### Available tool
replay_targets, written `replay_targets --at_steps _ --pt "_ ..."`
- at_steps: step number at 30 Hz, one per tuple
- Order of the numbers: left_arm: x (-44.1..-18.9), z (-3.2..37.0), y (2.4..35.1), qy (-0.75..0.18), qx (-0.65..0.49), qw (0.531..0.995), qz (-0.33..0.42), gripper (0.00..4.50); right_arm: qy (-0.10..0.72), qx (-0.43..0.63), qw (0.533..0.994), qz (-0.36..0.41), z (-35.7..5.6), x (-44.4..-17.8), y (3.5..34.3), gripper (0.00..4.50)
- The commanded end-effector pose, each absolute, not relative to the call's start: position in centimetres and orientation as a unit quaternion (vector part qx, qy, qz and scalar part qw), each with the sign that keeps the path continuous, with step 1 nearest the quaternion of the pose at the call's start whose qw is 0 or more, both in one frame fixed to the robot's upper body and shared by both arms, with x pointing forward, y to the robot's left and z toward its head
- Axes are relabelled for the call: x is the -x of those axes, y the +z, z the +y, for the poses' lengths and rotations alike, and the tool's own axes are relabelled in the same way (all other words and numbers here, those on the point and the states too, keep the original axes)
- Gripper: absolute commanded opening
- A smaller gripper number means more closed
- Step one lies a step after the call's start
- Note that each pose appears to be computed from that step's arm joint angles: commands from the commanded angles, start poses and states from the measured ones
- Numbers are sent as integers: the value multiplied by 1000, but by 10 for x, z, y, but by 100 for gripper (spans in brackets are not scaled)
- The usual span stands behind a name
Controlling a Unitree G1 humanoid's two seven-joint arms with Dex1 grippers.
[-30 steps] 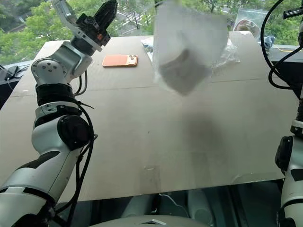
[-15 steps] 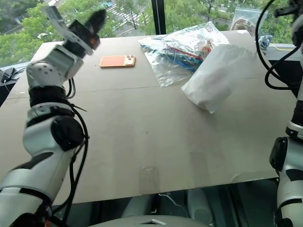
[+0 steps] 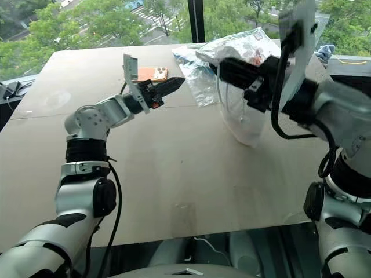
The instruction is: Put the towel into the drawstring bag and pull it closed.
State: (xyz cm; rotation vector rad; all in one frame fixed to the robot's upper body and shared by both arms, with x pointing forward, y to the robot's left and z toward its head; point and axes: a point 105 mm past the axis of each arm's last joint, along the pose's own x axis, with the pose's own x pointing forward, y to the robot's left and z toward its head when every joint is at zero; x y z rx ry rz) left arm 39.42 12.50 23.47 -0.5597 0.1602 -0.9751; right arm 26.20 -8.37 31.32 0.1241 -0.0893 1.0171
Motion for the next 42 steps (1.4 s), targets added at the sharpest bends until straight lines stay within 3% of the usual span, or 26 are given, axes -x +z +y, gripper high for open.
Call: replay_targets --at_steps 1,9,13,18,27,33,42 --pt "-368 113 256 -545 267 789 96 230 451 -70 889 -45 -87 -259 306 0" --pt "-369 149 245 -498 303 804 120 230 470 -100 873 82 -80 -237 240 0" --pt "-364 192 209 -435 257 847 166 230 408 -78 892 178 -90 -246 175 0" --pt "-368 220 207 -395 229 876 159 230 367 -76 906 196 -90 -263 142 0" --pt "-373 186 199 -434 158 868 182 230 364 -71 912 177 -84 -278 138 0" --pt "-378 191 158 -370 124 885 253 230 366 -67 912 175 -83 -274 137 0" --pt "-377 224 148 -271 249 869 330 230 356 -68 917 170 -85 -272 137 0"
